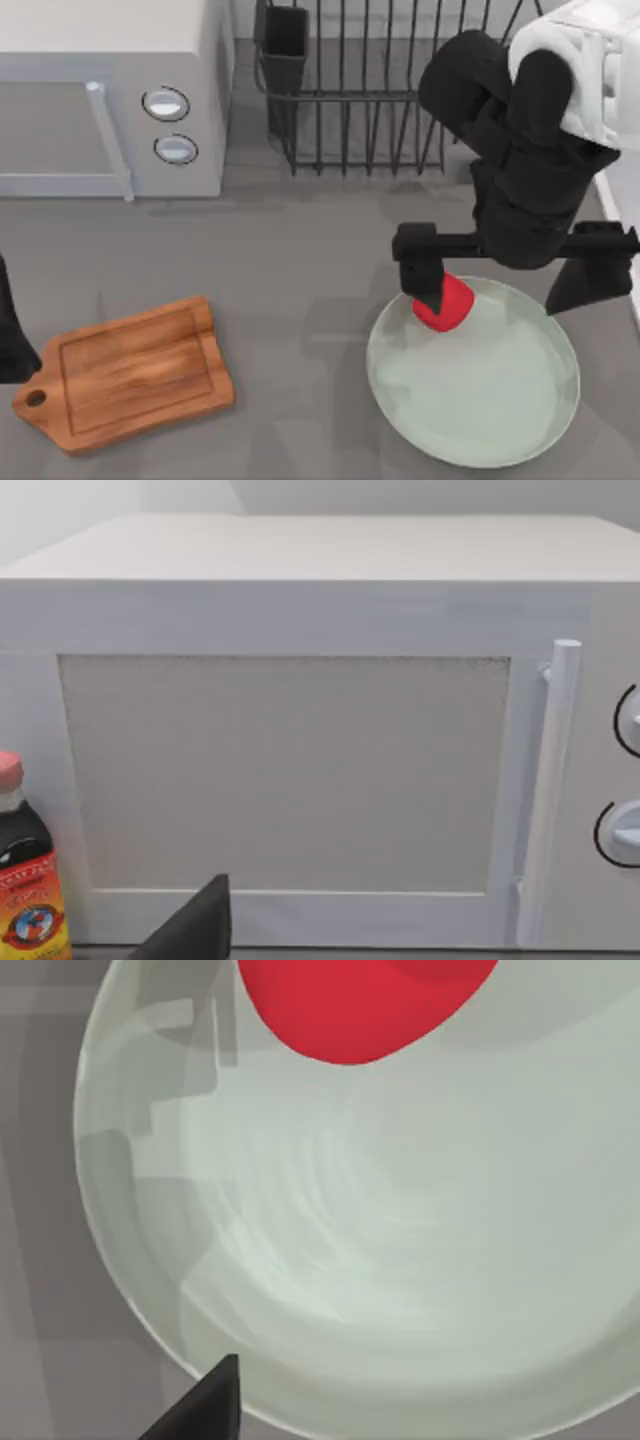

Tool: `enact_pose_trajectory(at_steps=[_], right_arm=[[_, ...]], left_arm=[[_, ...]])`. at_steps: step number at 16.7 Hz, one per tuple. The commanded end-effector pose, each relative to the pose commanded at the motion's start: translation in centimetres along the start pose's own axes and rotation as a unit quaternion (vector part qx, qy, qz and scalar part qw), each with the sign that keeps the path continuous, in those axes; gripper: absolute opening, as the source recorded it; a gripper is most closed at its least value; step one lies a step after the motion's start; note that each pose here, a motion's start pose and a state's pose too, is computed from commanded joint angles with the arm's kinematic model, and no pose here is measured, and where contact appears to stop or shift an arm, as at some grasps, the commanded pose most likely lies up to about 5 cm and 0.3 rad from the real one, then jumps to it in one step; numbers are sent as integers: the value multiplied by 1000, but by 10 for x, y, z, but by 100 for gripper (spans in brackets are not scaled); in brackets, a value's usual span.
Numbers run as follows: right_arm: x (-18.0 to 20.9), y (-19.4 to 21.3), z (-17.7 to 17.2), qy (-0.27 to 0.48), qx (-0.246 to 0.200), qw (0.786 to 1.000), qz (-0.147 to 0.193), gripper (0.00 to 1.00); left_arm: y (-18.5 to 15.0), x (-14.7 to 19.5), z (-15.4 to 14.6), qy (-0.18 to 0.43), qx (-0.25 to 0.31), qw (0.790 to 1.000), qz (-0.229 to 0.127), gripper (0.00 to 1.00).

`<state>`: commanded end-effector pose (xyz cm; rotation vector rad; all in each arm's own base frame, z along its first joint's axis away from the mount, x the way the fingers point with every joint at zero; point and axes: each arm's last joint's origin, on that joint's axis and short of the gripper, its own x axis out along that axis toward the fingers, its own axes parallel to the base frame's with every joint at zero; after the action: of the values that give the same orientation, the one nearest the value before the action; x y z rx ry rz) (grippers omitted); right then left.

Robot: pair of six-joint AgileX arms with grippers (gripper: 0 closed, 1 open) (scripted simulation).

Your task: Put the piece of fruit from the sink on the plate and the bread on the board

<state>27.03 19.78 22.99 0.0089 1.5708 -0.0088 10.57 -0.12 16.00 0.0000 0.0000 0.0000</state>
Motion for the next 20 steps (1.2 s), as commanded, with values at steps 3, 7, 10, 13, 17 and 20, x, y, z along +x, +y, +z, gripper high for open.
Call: enact_pose_trajectory(at_steps=[3, 7, 10, 13, 17, 20], right_arm=[[-3, -12, -3, -20, 0, 1000, 14, 100], [-17, -53, -20, -100, -1, 993, 59, 100], [-31, -95, -51, -210, -2, 973, 100, 100], [-32, -137, -94, -351, -2, 928, 126, 100], [0, -175, -143, -532, -3, 839, 111, 100], [34, -189, -158, -627, -3, 776, 70, 100]], left_arm=[[0, 0, 0, 0, 0, 1000, 0, 100], [0, 0, 0, 0, 0, 1000, 0, 100], [0, 0, 0, 0, 0, 1000, 0, 100], [0, 0, 0, 0, 0, 1000, 0, 100], [0, 0, 0, 0, 0, 1000, 0, 100], [0, 0, 0, 0, 0, 1000, 0, 100]])
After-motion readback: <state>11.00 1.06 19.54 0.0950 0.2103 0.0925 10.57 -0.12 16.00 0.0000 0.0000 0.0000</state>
